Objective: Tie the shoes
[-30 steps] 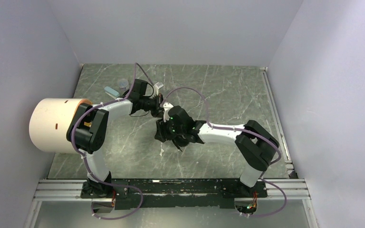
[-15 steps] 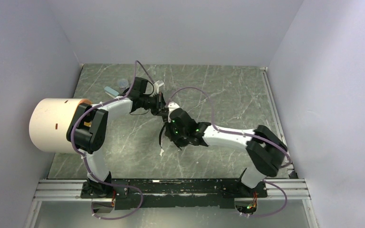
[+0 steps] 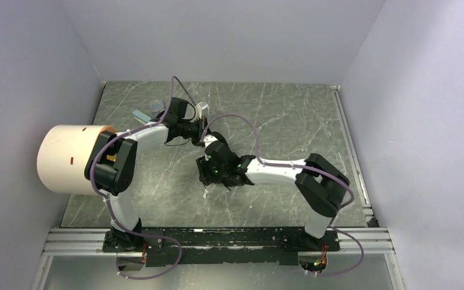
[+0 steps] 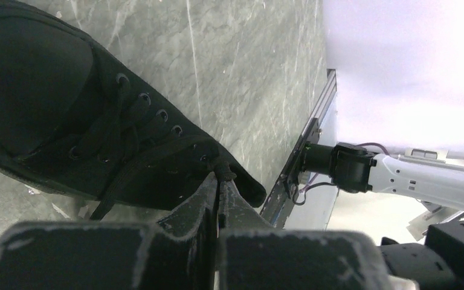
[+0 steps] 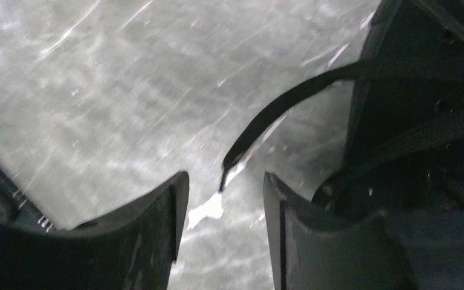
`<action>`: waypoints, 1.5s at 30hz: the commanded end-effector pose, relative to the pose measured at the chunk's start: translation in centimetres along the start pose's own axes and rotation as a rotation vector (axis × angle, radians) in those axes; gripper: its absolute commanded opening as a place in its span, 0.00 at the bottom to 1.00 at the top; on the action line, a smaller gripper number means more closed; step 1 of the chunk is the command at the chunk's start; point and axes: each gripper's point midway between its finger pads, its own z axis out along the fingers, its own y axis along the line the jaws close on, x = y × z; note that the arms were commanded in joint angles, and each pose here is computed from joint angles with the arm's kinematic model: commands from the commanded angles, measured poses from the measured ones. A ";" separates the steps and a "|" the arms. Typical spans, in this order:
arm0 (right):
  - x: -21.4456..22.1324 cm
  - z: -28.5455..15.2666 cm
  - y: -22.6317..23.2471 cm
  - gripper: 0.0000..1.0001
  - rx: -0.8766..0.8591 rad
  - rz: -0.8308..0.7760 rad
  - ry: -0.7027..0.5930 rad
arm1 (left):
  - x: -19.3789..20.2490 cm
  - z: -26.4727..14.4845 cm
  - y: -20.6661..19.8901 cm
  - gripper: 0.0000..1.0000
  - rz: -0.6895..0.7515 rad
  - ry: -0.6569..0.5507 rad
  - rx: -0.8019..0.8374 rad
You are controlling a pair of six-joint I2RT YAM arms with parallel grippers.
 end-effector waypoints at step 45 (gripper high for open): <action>-3.8 -4.9 -1.3 0.00 -0.103 0.066 -0.058 | 0.1 -0.8 0.3 0.05 -0.033 -0.016 -0.025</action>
